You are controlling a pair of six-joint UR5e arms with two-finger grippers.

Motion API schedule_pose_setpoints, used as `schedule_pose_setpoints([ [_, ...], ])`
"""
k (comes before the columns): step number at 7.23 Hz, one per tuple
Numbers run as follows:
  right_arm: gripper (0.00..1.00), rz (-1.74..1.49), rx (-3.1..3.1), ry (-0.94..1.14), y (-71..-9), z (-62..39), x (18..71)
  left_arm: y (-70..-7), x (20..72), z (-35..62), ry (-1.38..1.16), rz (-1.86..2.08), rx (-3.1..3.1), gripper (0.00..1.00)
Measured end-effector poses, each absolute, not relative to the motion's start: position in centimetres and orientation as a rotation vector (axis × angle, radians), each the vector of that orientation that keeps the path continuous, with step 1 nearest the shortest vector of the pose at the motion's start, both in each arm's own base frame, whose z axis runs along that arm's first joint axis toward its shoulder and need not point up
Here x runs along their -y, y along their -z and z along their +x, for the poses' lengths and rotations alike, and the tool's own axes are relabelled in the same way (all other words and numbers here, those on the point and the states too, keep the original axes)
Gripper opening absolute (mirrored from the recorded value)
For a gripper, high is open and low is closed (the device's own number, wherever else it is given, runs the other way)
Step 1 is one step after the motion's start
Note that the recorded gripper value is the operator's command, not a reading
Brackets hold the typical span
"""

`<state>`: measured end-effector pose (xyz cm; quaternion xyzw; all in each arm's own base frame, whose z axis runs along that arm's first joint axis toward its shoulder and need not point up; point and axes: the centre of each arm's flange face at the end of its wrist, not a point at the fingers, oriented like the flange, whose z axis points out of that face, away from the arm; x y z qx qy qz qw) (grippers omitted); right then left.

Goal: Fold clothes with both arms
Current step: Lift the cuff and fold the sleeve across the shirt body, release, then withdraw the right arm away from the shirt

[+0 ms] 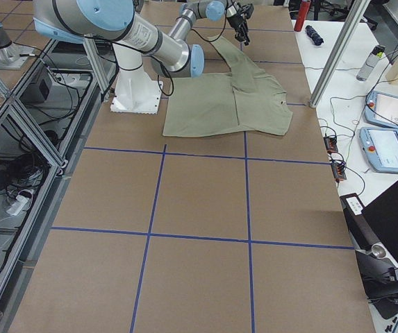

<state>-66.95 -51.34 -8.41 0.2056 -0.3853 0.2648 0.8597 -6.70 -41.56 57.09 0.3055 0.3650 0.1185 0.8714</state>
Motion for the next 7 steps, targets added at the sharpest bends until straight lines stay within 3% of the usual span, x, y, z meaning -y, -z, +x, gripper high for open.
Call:
schedule_pose_setpoints([
  [3,1.0,0.406,0.812,-0.563,8.1,-66.2,53.0,-56.4,42.2,-6.7,-0.249,0.652,-0.761,1.0],
  [7,1.0,0.193,0.791,-0.404,5.8,-50.8,65.0,-54.7,45.1,-6.6,-0.25,0.794,-0.769,1.0],
])
